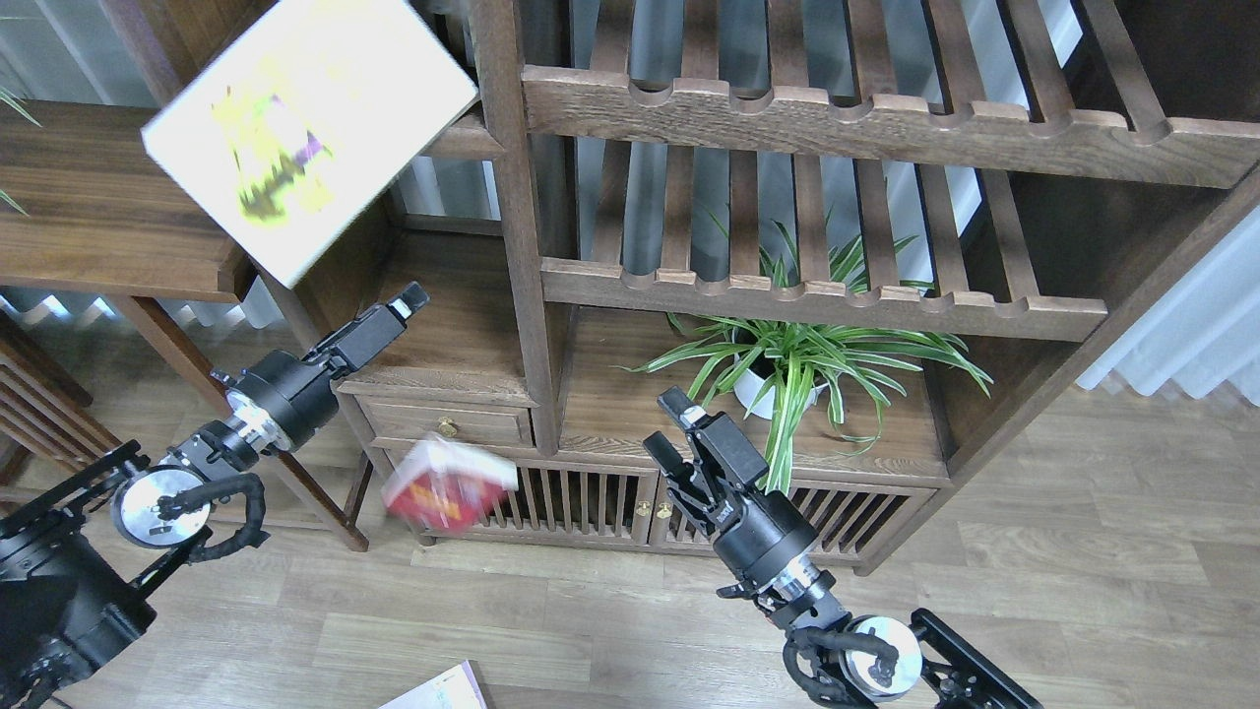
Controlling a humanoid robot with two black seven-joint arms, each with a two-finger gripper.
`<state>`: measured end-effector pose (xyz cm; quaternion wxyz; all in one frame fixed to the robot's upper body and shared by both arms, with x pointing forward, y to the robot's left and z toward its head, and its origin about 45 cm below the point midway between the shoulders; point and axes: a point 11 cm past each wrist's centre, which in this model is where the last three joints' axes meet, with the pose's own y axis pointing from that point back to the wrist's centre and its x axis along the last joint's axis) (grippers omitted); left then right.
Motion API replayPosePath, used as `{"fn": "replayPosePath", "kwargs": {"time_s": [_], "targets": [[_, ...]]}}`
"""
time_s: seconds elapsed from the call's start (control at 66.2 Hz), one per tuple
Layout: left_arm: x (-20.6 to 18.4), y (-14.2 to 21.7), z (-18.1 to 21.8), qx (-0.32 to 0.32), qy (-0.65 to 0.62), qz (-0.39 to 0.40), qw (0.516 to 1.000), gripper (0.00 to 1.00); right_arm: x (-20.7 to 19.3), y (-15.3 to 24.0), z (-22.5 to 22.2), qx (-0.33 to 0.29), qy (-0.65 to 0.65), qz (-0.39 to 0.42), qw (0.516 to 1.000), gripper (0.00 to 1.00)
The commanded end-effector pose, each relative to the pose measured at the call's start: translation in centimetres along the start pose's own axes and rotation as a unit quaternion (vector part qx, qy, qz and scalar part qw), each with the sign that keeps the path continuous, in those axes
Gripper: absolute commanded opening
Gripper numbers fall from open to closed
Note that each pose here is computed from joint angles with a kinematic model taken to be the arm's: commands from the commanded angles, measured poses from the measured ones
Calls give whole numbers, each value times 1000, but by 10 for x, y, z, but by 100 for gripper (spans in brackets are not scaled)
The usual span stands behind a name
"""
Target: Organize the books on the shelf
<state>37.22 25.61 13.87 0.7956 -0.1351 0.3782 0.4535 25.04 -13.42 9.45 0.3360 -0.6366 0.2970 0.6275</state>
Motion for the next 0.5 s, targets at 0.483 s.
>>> {"fn": "replayPosePath", "kwargs": {"time_s": [0.483], "targets": [[-3,-5,-10,-1,12,-3,1000,96,-6,-8,-1,-14,19,-8,1000,99]]}}
